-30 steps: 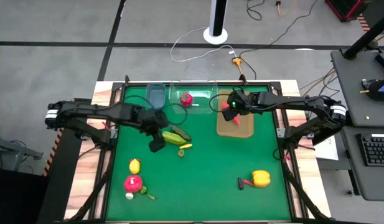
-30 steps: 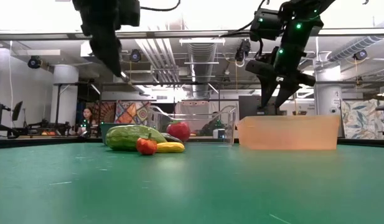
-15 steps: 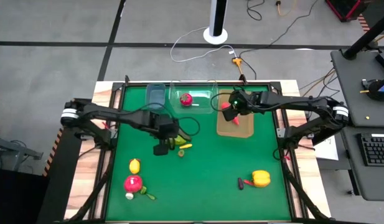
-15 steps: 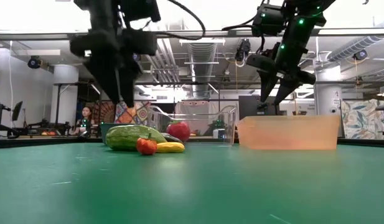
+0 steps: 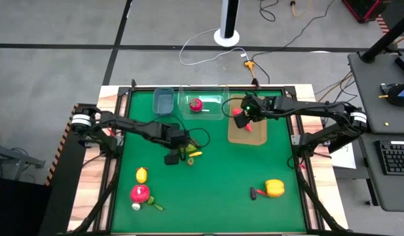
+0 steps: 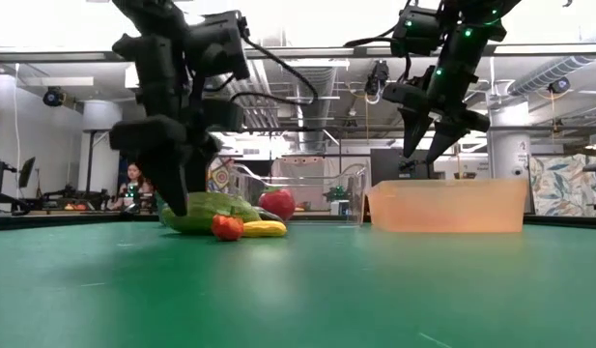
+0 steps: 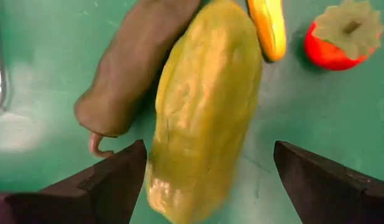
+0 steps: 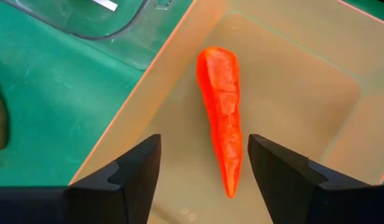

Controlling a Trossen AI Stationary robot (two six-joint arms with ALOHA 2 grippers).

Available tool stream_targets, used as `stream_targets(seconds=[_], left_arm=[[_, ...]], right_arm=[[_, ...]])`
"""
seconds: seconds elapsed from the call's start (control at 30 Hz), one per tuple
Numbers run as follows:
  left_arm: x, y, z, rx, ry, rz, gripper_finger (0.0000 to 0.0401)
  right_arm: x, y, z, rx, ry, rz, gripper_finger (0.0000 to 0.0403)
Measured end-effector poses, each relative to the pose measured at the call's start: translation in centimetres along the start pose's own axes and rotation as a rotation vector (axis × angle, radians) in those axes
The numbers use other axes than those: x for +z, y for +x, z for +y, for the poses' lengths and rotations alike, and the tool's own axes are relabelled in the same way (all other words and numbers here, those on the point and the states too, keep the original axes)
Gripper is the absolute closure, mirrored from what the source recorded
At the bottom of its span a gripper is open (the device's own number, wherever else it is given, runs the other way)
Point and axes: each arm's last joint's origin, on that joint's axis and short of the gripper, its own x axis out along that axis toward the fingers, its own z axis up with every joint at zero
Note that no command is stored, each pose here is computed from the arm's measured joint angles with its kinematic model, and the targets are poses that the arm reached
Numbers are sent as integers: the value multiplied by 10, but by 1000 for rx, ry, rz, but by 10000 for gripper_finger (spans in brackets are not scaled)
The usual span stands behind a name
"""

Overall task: Sort produce into baskets
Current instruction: Put the cucumber into the orange bin

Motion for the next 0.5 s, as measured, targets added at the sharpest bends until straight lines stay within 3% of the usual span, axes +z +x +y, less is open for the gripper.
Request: stream_targets(seconds=[0.27, 0.5], left_arm=[[-11, 18, -2, 0, -71, 62, 102], [-11, 13, -2, 0, -97, 48, 199]], right_arm=[[0, 0, 0, 2, -1, 1, 163], [0, 0, 0, 13, -3, 10, 163]])
